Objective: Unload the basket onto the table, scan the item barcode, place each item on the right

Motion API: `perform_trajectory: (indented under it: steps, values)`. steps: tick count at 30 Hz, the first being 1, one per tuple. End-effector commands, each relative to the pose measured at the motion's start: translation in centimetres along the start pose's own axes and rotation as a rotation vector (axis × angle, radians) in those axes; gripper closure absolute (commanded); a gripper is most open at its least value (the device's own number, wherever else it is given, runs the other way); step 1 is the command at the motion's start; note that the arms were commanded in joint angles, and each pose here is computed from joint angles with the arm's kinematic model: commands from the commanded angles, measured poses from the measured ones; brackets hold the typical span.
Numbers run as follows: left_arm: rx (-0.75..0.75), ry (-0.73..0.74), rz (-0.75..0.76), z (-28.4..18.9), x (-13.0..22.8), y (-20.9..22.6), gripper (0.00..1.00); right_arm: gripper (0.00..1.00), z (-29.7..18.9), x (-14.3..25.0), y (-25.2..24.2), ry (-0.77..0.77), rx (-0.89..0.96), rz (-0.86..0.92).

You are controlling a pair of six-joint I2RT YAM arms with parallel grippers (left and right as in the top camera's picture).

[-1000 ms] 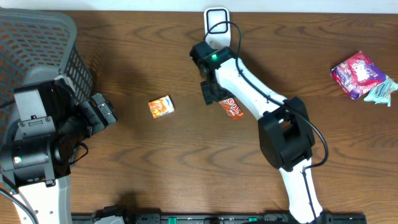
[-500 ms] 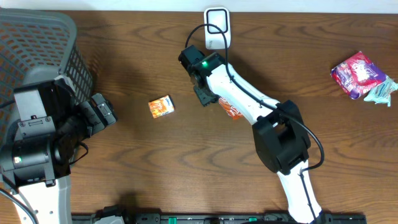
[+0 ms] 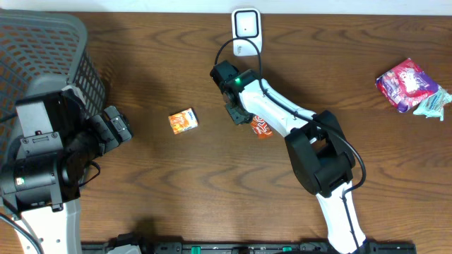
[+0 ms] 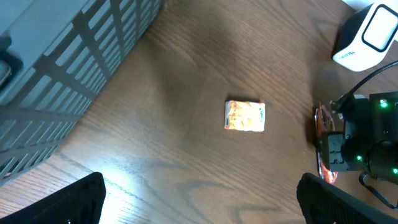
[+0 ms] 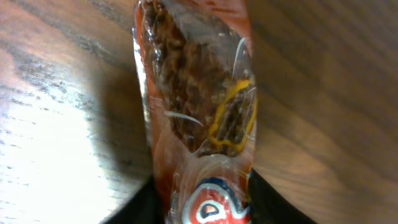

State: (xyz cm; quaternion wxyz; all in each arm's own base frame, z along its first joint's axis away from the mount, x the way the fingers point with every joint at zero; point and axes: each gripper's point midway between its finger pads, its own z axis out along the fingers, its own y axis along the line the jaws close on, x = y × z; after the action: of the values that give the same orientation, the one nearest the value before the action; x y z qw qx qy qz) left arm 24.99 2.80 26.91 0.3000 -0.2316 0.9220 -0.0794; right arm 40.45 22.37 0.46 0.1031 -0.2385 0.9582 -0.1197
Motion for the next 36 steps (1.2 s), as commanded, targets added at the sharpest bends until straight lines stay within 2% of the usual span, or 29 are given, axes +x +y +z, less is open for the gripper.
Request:
perform_trajectory:
  steps: [1,3,4,8,12,16,20,27,31,36]
  values:
    - [-0.004,-0.012,-0.006,-0.2,-0.3,0.1,0.02,0.78,1.2,1.4,1.0,0.056,-0.069,0.006]
    - [-0.004,-0.012,-0.006,-0.2,-0.3,0.1,0.02,0.90,0.6,1.1,1.6,0.062,-0.144,0.037]
    - [-0.004,-0.012,-0.006,-0.2,-0.3,0.1,0.02,0.99,0.3,0.9,1.7,0.064,-0.179,0.059]
    - [-0.004,-0.012,-0.006,-0.2,-0.3,0.1,0.02,0.99,-1.8,-0.6,2.4,0.065,-0.414,0.135]
    - [-0.004,-0.012,-0.006,-0.2,-0.3,0.1,0.02,0.99,-4.7,-1.9,2.4,0.064,-0.755,0.235]
    - [-0.004,-0.012,-0.006,-0.2,-0.3,0.1,0.02,0.99,-7.4,-2.4,0.5,0.034,-1.104,0.318]
    - [-0.004,-0.012,-0.006,-0.2,-0.3,0.1,0.02,0.99,-7.7,-1.5,-2.1,0.032,-1.298,0.425]
    - [-0.004,-0.012,-0.006,-0.2,-0.3,0.1,0.02,0.99,-3.6,2.9,-4.2,0.105,-1.396,0.626]
    - [-0.004,-0.012,-0.006,-0.2,-0.3,0.1,0.02,0.91,-0.2,5.1,-6.8,0.128,-1.285,0.722]
    - [-0.004,-0.012,-0.006,-0.2,-0.3,0.1,0.02,0.68,2.6,7.1,-11.5,0.170,-1.081,0.813]
